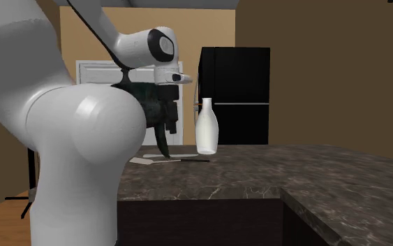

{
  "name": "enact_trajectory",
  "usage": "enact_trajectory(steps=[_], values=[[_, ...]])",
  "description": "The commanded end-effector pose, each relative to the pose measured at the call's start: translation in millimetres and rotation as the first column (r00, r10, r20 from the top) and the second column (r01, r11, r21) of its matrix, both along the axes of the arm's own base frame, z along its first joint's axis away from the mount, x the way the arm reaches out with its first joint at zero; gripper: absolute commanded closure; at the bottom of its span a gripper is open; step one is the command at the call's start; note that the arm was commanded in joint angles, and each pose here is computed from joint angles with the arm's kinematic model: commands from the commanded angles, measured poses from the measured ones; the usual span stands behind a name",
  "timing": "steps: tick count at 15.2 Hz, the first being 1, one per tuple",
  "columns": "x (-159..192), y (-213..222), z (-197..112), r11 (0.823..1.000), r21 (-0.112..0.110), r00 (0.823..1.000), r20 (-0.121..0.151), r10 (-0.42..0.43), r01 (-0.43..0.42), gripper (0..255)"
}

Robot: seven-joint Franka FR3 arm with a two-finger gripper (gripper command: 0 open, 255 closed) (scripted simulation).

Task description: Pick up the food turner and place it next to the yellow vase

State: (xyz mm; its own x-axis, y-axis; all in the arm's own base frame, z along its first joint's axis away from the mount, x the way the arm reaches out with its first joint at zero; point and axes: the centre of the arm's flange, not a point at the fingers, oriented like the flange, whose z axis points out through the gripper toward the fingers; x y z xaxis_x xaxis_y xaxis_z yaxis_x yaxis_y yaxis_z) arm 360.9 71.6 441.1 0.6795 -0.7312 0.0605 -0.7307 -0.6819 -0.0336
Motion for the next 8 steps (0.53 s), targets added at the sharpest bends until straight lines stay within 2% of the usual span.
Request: enact_trajectory(steps=[1, 4, 8], values=[[10, 9, -24, 0.993, -0.009, 0.993, -0.009, -0.117, 0.117, 0], [29, 22, -60, 0.960, -0.025, 0.960, -0.020, -0.279, 0.278, 0], [31, 22, -79, 0.956, -0.027, 0.956, -0.020, -0.292, 0.291, 0]])
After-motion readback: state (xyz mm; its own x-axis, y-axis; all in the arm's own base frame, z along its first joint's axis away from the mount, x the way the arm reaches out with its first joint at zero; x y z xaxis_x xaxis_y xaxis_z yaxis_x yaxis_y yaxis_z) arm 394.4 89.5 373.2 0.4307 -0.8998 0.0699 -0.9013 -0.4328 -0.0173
